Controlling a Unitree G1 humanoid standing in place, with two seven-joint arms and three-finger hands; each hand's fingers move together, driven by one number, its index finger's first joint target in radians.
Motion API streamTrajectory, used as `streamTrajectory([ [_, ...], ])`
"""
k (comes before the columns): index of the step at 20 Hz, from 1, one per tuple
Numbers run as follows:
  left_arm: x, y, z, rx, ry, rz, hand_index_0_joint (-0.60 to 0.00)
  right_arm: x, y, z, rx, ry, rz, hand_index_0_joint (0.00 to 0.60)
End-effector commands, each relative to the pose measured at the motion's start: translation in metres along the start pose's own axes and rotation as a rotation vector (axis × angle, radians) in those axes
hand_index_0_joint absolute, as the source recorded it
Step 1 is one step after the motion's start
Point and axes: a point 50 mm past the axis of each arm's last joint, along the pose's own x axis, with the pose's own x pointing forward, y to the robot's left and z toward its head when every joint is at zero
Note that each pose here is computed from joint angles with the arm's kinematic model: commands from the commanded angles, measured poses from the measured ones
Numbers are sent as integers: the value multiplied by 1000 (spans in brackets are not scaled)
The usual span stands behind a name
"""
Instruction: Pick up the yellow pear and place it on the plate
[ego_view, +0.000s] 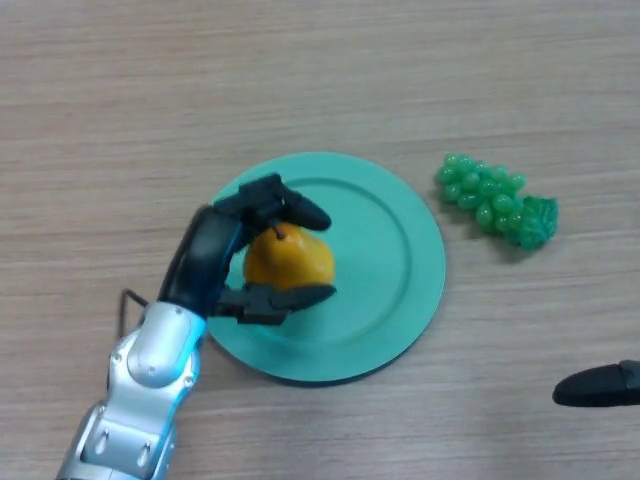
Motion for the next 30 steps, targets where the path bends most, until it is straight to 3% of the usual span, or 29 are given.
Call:
streamTrajectory([
  [1,6,20,27,1,-171,88,-501,-4,-4,26,-106,-195,-36,0],
  [4,7,21,25,6,-144,97,-101,-6,-4,26,-102,-192,-36,0],
  [5,8,22,25,18,-132,99,-18,-6,-3,26,-97,-190,-36,0],
  [6,7,24,25,25,-129,107,0,-6,-3,26,-95,-193,-37,0],
  [11,-3,32,32,63,-141,126,0,-6,0,27,-83,-193,-28,0],
  [17,-28,52,57,64,-139,172,0,2,8,29,-32,-200,-5,0],
  [24,-64,76,83,-22,-168,173,0,11,19,25,6,-177,56,0],
  [27,-74,86,87,-46,-153,194,0,13,22,24,28,-148,93,0],
  [30,-82,99,93,-63,-178,202,0,17,24,23,13,-160,100,0],
])
